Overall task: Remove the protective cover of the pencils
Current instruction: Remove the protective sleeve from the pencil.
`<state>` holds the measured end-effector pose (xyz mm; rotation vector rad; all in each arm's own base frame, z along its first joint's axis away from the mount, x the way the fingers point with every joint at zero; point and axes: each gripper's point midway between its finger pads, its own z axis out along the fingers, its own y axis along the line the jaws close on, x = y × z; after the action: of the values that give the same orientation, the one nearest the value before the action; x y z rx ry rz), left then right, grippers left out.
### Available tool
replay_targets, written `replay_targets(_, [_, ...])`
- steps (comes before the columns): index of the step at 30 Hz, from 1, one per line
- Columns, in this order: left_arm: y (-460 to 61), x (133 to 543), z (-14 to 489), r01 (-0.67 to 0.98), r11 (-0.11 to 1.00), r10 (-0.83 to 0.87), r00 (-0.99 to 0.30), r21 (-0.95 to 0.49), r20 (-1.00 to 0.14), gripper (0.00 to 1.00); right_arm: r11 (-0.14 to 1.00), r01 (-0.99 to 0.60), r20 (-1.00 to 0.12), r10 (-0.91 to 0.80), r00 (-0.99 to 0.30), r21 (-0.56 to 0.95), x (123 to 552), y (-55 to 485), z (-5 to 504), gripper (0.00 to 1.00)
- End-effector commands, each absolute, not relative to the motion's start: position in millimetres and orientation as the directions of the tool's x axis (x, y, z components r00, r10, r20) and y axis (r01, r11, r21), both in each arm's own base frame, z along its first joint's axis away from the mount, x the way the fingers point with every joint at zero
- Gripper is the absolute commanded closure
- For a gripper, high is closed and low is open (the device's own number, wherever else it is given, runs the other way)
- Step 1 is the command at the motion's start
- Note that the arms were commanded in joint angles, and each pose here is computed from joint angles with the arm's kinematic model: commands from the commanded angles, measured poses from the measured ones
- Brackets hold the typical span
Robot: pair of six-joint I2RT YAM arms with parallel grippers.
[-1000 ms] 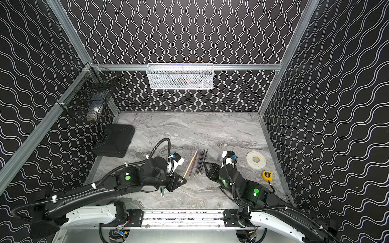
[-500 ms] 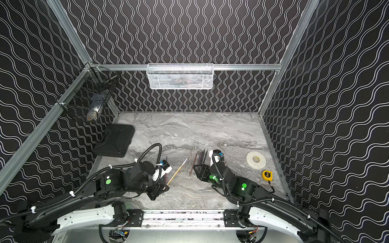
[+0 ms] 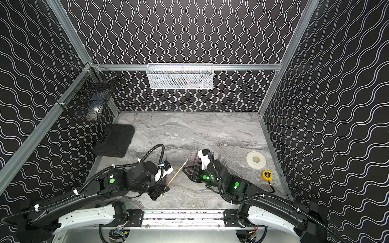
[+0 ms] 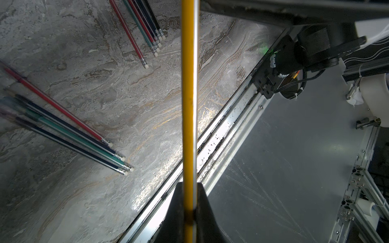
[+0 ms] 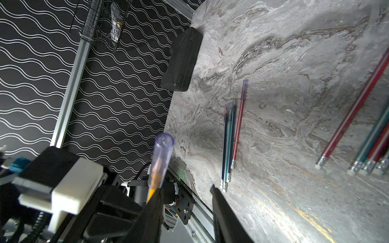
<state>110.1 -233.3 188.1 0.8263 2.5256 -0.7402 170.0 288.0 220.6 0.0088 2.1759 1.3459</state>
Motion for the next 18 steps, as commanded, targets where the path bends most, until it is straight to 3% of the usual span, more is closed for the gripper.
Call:
replay_targets(1, [-235,109,188,0.645,0.674,0.442,-0.743,-0.361,-0.503,1.0,0.452,-0.308,-0.474,0.321,-0.82,0.837,171,290,236,0.61])
replay_targets(11, [-238,108,187,0.65,0.664,0.449,-0.742,-0.369,-0.498,1.0,0.452,-0.309,-0.481,0.336,-0.81,0.837,176,291,245,0.63])
replay_targets(18, [-239,106,188,0.655,0.655,0.453,-0.74,-0.377,-0.498,1.0,0.484,-0.27,-0.474,0.367,-0.801,0.832,187,294,245,0.73])
